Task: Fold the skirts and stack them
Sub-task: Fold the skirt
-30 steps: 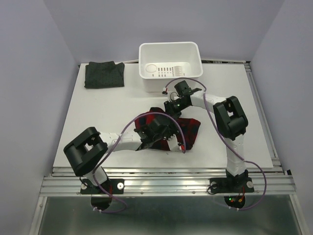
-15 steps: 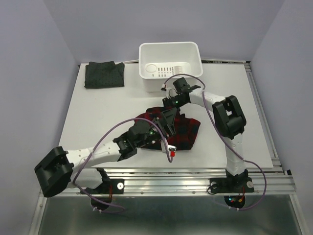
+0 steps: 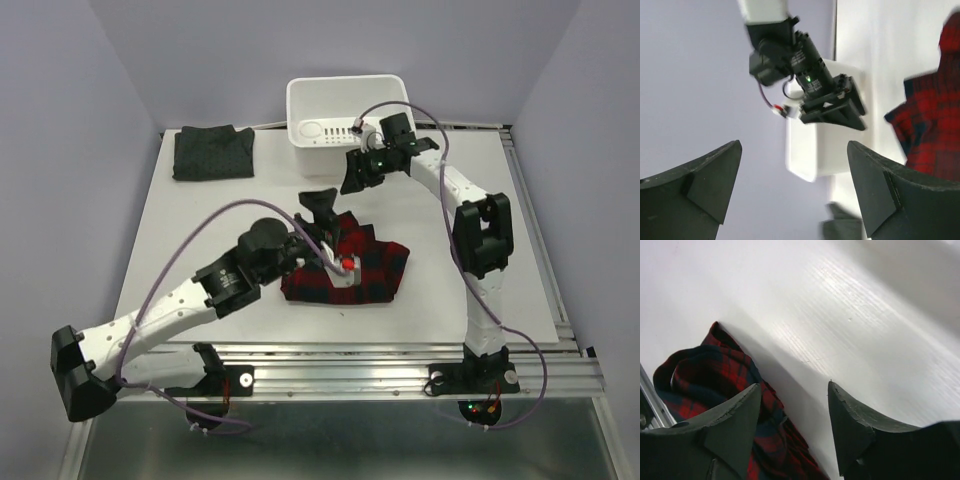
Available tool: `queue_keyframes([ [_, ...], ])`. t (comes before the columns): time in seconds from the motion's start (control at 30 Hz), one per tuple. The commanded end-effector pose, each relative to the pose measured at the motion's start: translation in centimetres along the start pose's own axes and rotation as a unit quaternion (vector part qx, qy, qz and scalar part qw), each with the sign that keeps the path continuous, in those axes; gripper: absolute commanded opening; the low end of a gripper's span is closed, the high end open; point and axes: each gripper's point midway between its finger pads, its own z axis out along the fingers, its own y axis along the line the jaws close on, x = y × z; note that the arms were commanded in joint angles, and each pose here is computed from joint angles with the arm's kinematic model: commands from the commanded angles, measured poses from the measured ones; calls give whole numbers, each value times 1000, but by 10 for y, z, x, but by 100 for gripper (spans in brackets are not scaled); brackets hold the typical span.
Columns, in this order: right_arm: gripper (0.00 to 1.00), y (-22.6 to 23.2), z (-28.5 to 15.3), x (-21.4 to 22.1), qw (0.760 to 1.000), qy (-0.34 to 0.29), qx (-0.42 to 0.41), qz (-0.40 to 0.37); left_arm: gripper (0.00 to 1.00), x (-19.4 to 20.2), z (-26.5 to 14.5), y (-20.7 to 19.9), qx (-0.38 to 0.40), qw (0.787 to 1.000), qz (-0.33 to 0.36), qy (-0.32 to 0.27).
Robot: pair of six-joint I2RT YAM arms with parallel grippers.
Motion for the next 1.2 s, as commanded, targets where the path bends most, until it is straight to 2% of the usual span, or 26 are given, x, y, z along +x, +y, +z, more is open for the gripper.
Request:
queue_keyframes([
  [0.0, 62, 30, -45, -25, 997, -27, -22, -63, 98, 9, -31, 31, -6, 954, -299, 32],
  [0.07, 62, 35, -47, -15, 997, -16, -34, -60, 97, 14, -34, 31, -2, 930, -367, 32],
  [0.1, 61, 35, -46, -10, 998, -10, -35, -57, 97, 8, -34, 25, 17, 907, -420, 20],
  [0.13, 59, 31, -44, 0, 998, 0, -31, -54, 94, 17, -33, 26, 22, 897, -441, 25],
  [0.17, 57, 28, -42, 6, 998, 7, -29, -50, 91, 9, -32, 16, 56, 886, -459, 9],
  [0.3, 51, 34, -36, 28, 998, 31, -57, -20, 85, 10, -23, -9, 109, 859, -500, 5],
  [0.37, 50, 42, -35, 36, 996, 36, -80, 7, 85, 23, -14, -18, 116, 848, -517, 21],
  [0.57, 48, 39, -23, 52, 997, 35, -62, 22, 86, 60, 12, -42, 166, 811, -558, 53],
  [0.63, 46, 40, -18, 58, 997, 39, -59, 25, 86, 77, 22, -49, 172, 811, -555, 74],
  [0.8, 43, 36, -13, 55, 997, 25, -47, 47, 84, 93, 38, -66, 225, 845, -480, 69],
  [0.9, 41, 37, -14, 51, 997, 20, -48, 51, 80, 106, 51, -81, 264, 835, -474, 92],
  [1.0, 44, 39, -17, 46, 998, 13, -46, 50, 79, 119, 65, -101, 295, 816, -483, 113],
  [1.17, 49, 45, -21, 38, 997, 4, -52, 53, 80, 133, 75, -109, 290, 819, -478, 130],
])
